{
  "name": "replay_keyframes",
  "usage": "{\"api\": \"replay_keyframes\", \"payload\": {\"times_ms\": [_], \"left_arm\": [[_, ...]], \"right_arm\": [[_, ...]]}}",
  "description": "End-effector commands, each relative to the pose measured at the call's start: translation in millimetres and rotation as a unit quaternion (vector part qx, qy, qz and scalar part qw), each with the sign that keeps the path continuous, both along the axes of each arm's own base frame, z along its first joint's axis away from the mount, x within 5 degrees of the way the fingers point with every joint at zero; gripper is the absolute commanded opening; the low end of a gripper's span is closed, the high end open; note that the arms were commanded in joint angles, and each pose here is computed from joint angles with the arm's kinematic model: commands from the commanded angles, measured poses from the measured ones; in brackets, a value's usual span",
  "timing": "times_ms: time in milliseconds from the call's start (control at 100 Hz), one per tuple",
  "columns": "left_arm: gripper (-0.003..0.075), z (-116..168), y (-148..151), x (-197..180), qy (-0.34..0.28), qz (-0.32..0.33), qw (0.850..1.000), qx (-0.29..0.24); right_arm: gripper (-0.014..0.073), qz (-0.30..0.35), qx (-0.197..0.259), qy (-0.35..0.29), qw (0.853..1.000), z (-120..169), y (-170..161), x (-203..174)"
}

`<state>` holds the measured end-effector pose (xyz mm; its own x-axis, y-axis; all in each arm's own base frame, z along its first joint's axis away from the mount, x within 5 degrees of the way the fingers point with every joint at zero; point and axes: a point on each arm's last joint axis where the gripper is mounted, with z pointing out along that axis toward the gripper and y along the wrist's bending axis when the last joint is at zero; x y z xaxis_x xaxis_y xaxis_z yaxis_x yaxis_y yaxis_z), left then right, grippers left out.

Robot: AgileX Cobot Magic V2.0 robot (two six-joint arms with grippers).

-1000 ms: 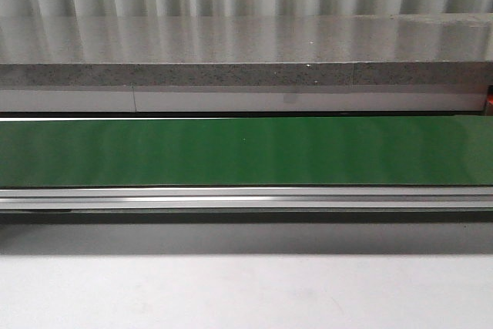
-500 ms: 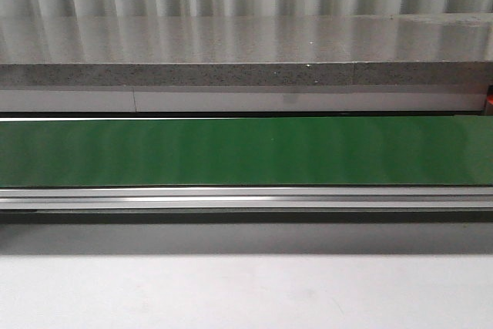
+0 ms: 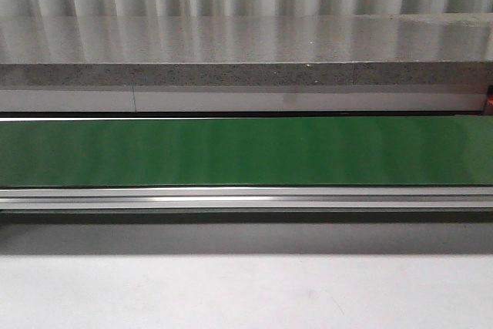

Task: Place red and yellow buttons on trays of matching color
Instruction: 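Move the left gripper over another red button on the table, then grasp the red button with the left gripper and carry it over the belt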

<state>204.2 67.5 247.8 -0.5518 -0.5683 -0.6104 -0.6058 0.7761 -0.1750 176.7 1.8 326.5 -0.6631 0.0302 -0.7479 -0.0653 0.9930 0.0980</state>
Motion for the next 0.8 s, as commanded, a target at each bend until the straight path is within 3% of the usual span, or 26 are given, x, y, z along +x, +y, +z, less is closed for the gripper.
{"api": "replay_keyframes", "payload": {"times_ms": [0,180,790], "left_arm": [[0.0609,7,6,15,-0.039,-0.003,0.999,0.010],[0.0609,-1,21,32,-0.026,0.016,1.000,0.005],[0.0609,-28,33,75,-0.015,0.005,1.000,-0.005]], "right_arm": [[-0.0067,-0.004,-0.005,-0.045,0.999,14,-1,1],[-0.0067,-0.004,-0.005,-0.045,0.999,14,-1,1],[-0.0067,-0.004,-0.005,-0.045,0.999,14,-1,1]]}}
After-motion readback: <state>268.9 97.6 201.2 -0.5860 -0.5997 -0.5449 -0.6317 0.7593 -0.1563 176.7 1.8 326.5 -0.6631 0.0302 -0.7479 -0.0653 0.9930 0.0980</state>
